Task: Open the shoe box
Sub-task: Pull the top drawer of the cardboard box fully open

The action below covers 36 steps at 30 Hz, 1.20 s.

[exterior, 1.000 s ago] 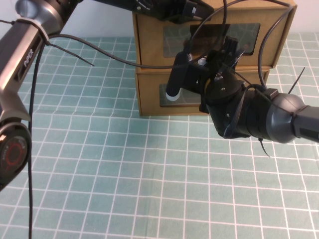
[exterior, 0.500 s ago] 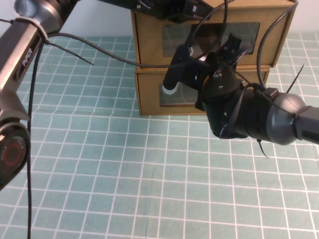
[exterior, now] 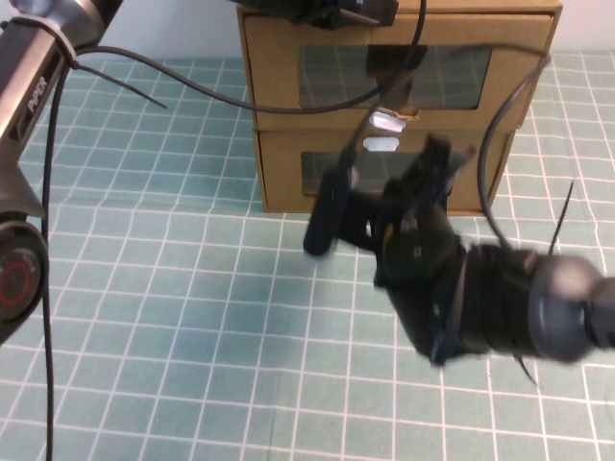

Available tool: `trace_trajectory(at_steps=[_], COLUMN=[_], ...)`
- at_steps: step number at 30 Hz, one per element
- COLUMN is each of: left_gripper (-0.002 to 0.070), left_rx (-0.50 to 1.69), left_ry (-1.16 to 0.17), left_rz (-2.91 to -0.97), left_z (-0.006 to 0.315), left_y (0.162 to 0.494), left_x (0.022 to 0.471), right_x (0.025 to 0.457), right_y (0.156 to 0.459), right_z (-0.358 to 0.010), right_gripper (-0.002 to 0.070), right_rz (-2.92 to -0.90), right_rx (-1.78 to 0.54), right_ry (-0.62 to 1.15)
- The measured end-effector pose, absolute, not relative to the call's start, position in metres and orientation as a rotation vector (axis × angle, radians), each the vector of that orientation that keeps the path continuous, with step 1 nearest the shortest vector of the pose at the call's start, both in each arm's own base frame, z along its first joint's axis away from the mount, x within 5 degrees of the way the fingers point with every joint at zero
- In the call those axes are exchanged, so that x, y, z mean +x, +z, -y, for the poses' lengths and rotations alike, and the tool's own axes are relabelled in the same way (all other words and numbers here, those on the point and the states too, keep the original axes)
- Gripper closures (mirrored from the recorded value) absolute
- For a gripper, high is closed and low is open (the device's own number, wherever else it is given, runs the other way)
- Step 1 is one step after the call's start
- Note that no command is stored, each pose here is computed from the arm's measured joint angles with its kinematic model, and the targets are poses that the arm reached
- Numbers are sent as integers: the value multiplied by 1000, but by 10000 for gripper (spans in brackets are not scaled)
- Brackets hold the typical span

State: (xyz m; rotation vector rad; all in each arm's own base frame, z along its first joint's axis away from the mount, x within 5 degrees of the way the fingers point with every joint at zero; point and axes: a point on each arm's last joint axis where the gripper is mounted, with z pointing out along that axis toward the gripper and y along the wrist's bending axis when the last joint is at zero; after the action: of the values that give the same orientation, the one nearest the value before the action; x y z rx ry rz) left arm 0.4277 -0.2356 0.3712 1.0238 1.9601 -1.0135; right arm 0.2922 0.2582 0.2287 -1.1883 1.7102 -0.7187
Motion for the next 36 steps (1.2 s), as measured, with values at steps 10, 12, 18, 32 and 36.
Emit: trace_trajectory(at_steps=[10, 12, 18, 32, 36], left_gripper=[680, 680, 680, 680, 680], left_rx=[1024, 1024, 1025, 1026, 1034], left_ry=[-1015, -1016, -1016, -1016, -1014], left_rz=[-1962, -1963, -1963, -1964, -1956], left_z=[236, 236, 236, 236, 236], left_y=[371, 371, 371, 371, 371], left_x=[428, 428, 427, 427, 427], right_x=[258, 266, 289, 341, 355], right_y=[231, 239, 259, 250, 247], right_z=[-254, -253, -250, -271, -269], right_gripper=[672, 631, 386, 325, 327], right_rz=[-1648, -1647, -1646, -1589, -1580], right_rx=[-1148, -1111, -1052, -1144, -1156], right_ry=[-751, -746, -663, -741, -776])
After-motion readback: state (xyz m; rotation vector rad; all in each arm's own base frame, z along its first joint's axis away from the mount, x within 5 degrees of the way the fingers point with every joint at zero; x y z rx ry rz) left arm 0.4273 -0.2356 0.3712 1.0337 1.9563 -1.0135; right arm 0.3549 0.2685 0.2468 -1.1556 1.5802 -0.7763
